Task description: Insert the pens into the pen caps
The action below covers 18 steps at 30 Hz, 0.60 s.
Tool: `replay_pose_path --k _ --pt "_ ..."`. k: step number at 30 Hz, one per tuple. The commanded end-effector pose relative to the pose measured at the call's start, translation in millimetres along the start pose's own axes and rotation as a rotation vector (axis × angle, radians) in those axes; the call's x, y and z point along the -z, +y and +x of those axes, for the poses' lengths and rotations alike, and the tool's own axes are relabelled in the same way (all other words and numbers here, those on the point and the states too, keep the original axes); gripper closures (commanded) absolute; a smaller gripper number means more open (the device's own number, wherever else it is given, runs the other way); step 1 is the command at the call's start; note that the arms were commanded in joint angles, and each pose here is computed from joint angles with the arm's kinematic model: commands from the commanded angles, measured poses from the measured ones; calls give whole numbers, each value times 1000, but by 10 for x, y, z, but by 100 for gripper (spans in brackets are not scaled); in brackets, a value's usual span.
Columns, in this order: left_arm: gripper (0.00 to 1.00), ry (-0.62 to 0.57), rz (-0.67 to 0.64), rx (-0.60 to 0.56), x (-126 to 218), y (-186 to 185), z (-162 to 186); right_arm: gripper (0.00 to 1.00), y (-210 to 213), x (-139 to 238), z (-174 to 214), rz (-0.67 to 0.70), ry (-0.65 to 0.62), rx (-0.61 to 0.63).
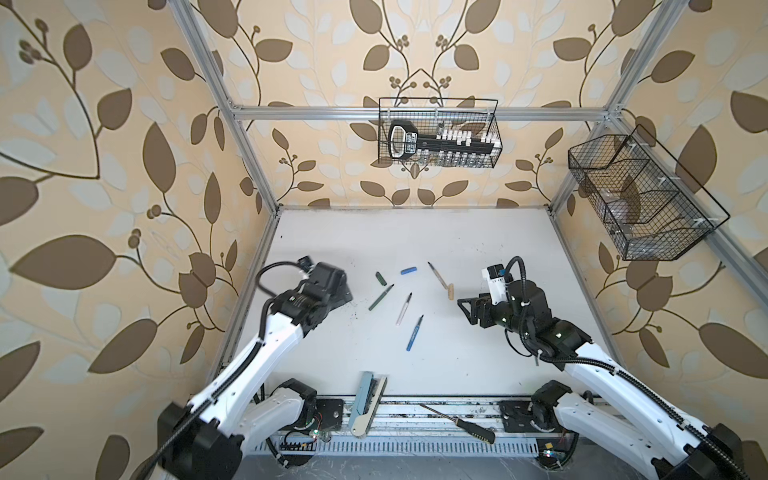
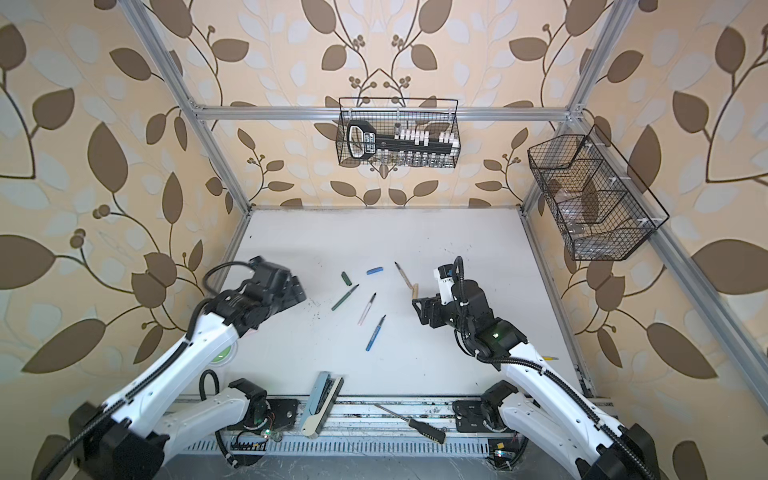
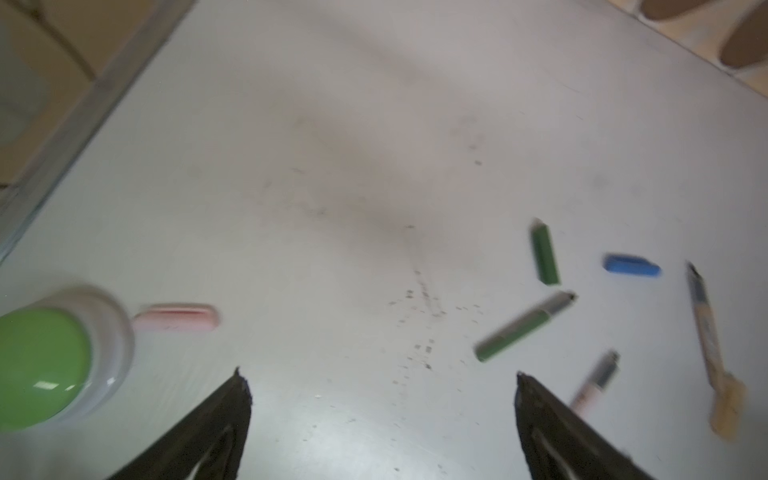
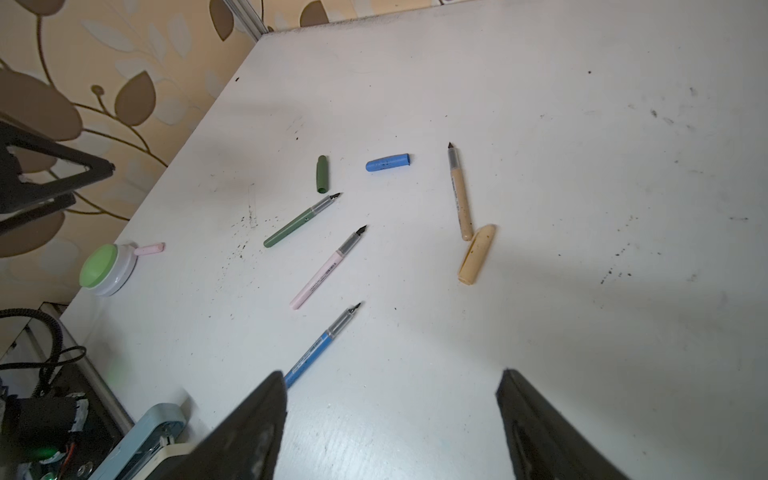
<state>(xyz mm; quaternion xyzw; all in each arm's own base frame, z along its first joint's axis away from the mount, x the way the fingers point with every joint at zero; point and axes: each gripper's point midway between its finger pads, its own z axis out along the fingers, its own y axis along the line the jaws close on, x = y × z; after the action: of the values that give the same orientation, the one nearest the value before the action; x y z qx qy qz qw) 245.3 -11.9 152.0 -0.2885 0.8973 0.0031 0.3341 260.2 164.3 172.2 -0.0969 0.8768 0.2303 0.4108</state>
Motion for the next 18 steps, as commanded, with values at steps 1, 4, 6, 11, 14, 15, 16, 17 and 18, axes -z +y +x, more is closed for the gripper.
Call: replay_pose_path --k 1,4,6,11,14,15,16,17,18 --pt "1 -37 -115 95 34 424 75 19 237 -6 -176 -72 -9 8" --pt "1 -36 -216 88 -27 612 89 19 365 -66 -230 -87 18 26" --pt "1 1 -278 120 -118 735 132 19 476 -102 -253 -99 40 41" --pt "1 55 -225 288 -370 917 184 19 717 -175 -260 -123 66 74" --pt "1 68 -228 368 -415 1029 147 19 783 -250 -223 -134 93 79" --pt "1 69 -230 383 -417 1039 124 19 794 -283 -210 -137 100 79" --pt "1 70 -235 390 -427 1046 112 19 805 -312 -200 -141 105 79" --pt "1 72 -238 390 -452 1044 109 19 817 -347 -192 -146 112 78" --pt "1 78 -247 398 -484 1056 126 19 831 -380 -187 -153 117 80"
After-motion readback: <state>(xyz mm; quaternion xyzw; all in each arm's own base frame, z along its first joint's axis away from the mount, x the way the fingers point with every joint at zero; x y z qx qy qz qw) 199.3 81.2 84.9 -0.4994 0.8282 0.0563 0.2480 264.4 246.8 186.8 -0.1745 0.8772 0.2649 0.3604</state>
